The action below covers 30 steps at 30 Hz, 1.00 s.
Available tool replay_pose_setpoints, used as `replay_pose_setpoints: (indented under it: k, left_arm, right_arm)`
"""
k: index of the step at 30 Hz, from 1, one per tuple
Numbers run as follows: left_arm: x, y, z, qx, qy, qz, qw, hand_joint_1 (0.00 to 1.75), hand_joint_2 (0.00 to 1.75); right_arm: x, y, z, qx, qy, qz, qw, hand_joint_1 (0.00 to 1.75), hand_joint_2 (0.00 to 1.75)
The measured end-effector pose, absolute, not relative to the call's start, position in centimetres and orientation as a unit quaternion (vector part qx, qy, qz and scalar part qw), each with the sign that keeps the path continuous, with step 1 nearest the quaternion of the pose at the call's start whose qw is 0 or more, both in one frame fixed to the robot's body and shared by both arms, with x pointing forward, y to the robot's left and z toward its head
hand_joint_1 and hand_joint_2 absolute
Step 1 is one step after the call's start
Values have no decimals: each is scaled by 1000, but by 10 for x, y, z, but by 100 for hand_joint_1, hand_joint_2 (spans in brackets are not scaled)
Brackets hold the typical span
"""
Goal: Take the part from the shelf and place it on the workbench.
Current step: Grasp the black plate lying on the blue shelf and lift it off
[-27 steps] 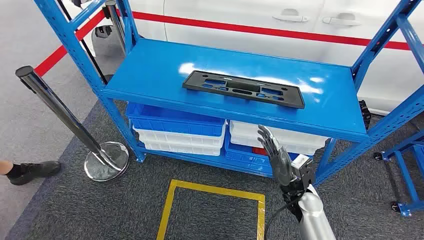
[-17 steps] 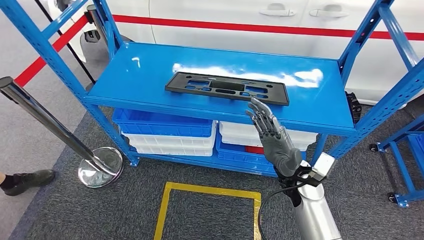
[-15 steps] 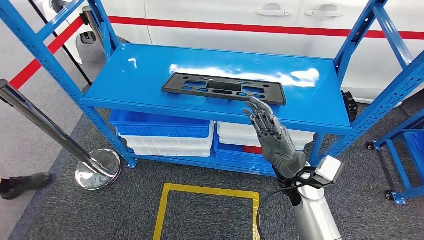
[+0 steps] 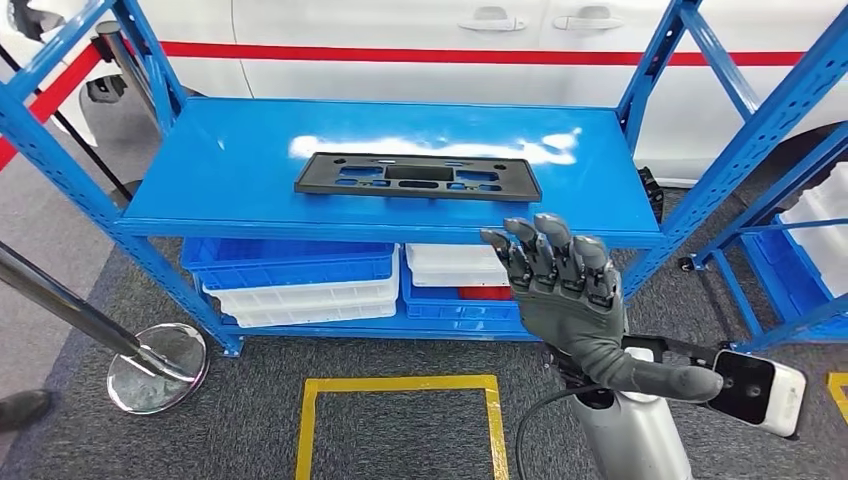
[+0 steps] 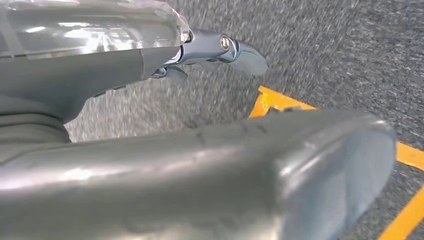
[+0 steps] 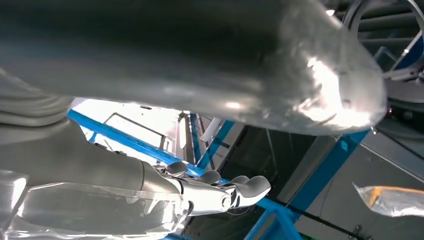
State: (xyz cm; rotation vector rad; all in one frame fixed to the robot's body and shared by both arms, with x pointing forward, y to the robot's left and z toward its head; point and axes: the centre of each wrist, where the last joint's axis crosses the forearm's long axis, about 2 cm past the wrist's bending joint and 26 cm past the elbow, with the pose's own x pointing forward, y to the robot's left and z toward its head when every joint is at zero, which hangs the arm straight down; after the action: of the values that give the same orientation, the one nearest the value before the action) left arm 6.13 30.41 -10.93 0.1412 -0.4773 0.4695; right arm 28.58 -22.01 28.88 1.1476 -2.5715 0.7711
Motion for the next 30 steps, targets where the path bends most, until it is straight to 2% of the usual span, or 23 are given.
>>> replay_pose_setpoints:
  k: [13, 30]
  left_arm:
    - [63, 303, -109, 60, -243, 232, 940, 0, 0]
    - [63, 302, -109, 52, -254, 234, 937, 0, 0]
  right_arm:
    - [279, -224, 287, 387, -870, 286, 112, 0, 0]
    - [279, -240, 262, 409, -843, 311, 159, 0, 0]
